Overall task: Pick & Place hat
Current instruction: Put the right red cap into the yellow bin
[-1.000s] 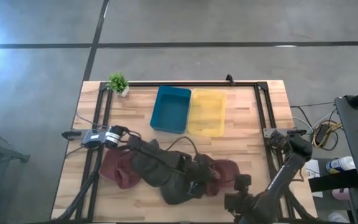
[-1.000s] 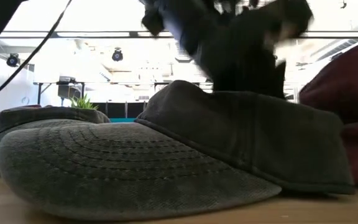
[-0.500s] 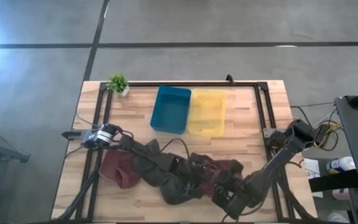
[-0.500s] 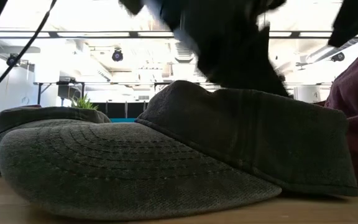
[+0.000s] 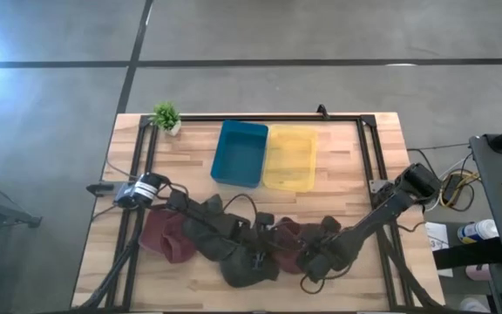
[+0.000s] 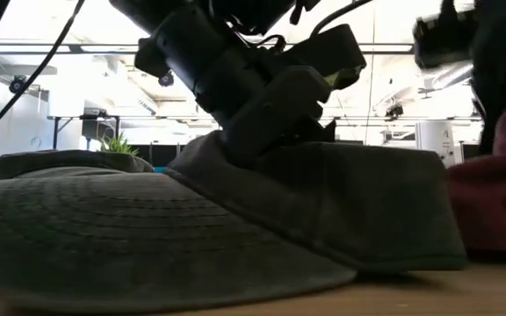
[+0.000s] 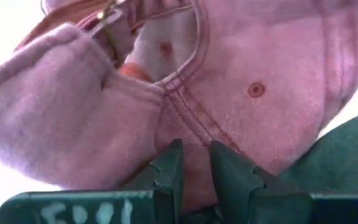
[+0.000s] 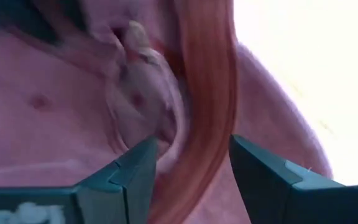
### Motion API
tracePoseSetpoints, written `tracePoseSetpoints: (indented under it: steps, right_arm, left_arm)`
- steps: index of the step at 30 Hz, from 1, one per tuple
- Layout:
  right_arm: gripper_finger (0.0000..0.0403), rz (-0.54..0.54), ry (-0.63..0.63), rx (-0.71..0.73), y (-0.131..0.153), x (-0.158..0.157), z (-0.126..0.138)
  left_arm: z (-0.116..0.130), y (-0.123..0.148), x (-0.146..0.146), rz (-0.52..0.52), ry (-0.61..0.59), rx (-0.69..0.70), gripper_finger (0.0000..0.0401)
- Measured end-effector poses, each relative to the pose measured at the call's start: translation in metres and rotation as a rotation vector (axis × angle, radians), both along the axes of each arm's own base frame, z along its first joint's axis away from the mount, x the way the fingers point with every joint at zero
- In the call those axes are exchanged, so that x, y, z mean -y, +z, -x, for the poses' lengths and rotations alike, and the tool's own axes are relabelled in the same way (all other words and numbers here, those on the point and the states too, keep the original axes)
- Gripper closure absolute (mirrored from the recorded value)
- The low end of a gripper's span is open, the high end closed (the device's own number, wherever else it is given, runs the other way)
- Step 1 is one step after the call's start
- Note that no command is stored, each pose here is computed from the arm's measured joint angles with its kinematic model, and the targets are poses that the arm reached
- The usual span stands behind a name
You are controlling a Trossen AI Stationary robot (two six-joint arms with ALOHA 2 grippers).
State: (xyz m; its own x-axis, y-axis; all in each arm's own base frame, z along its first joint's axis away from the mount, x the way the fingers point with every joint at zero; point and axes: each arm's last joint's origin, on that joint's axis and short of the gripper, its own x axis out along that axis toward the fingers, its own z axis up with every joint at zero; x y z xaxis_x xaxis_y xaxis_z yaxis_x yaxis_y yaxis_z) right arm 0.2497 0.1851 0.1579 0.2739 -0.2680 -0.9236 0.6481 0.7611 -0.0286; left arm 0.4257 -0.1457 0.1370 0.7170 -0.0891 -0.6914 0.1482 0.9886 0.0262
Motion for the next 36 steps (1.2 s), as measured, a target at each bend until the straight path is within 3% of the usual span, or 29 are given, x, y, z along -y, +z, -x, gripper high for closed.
tracePoseSetpoints:
  steps: [7,12,18,23,28,36]
  right_arm:
    - [0.0209,-0.051,0.049,-0.068,-0.004,0.004,0.007]
    - [0.0209,-0.015,0.084,-0.016,0.036,0.004,0.009]
    - [0.0209,0.027,0.144,-0.013,0.073,-0.004,0.037]
    - [0.0209,-0.07,0.291,-0.062,0.065,-0.034,0.063]
    - [0.0209,-0.032,0.467,-0.15,0.048,-0.052,0.072]
    - [0.0209,0.008,0.483,-0.18,0.033,-0.057,0.068]
  left_arm:
    - [0.002,0.02,0.001,0.006,-0.007,0.035,0.0323]
    - [0.006,0.055,-0.002,0.029,-0.006,0.113,0.0323]
    - [0.021,0.107,-0.007,0.069,-0.006,0.23,0.0323]
    - [0.027,0.122,-0.008,0.121,-0.06,0.253,0.0323]
    - [0.029,0.123,-0.005,0.157,-0.12,0.241,0.0323]
    - [0.029,0.129,-0.005,0.153,-0.133,0.259,0.0323]
